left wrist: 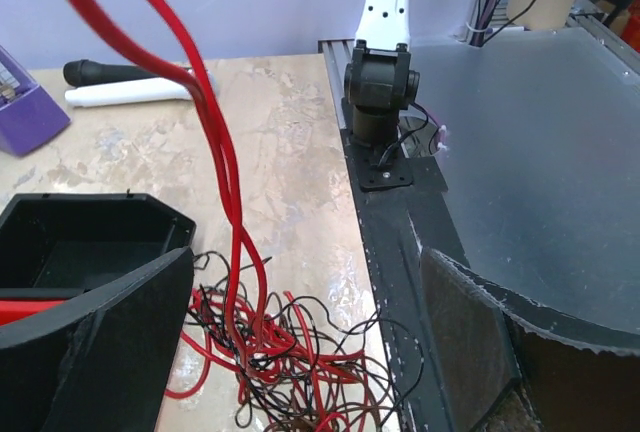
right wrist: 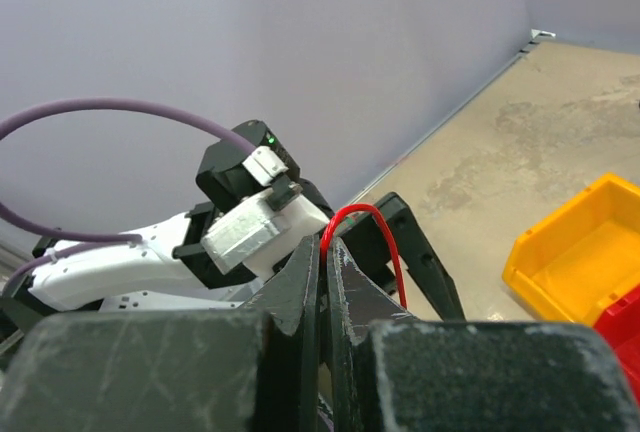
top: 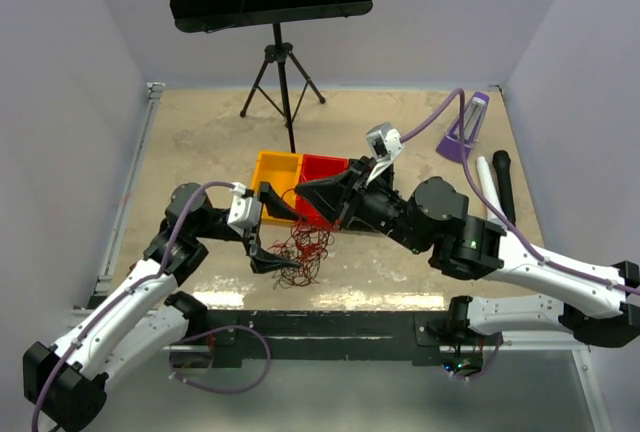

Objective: Untangle the cables
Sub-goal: Untie the cable, then place the cable in the bin.

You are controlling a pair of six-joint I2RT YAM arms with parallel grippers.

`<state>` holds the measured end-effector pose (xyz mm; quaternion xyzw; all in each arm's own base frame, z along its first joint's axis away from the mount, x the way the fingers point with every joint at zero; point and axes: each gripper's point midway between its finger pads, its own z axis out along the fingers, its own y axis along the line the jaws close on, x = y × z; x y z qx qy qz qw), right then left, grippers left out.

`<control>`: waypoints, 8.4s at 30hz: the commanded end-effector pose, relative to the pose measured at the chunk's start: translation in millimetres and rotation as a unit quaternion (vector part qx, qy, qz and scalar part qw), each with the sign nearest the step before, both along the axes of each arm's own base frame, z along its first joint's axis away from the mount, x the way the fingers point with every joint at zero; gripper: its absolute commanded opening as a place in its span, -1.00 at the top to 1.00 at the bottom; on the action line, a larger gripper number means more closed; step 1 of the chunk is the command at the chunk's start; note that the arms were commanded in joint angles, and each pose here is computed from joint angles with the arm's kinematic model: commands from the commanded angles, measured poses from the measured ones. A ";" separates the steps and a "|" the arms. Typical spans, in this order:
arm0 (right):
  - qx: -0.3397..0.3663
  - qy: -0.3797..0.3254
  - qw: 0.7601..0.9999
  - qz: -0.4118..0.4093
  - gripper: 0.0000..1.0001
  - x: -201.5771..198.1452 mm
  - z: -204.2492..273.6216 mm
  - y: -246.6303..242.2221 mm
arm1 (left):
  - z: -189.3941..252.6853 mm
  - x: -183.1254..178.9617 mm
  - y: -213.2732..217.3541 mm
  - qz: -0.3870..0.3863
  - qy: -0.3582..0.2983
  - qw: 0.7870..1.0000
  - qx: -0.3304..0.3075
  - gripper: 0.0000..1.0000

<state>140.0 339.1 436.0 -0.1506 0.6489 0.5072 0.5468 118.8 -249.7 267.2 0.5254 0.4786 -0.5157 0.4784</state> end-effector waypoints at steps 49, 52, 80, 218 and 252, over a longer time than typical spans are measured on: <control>0.114 -0.094 0.989 -0.026 1.00 -9.6 149.4 -55.5 | -78.6 33.1 0.2 0.063 -0.061 0.994 0.058 -0.21; 0.096 -0.083 0.991 -0.036 1.00 -4.4 134.1 -52.0 | -59.5 46.4 4.3 0.103 -0.063 0.991 0.062 -1.00; 0.074 -0.048 0.996 0.028 1.00 -10.7 85.1 1.1 | 81.8 13.3 -6.9 0.044 0.034 0.991 -0.123 -1.00; -0.114 -0.019 0.993 -0.036 -0.43 17.6 -89.1 6.0 | 135.5 35.7 20.6 0.157 -0.121 0.967 -0.158 1.00; -0.041 -0.083 0.991 -0.097 1.00 22.3 54.0 -48.1 | 11.6 47.7 14.0 0.151 -0.035 0.986 -0.061 -1.00</control>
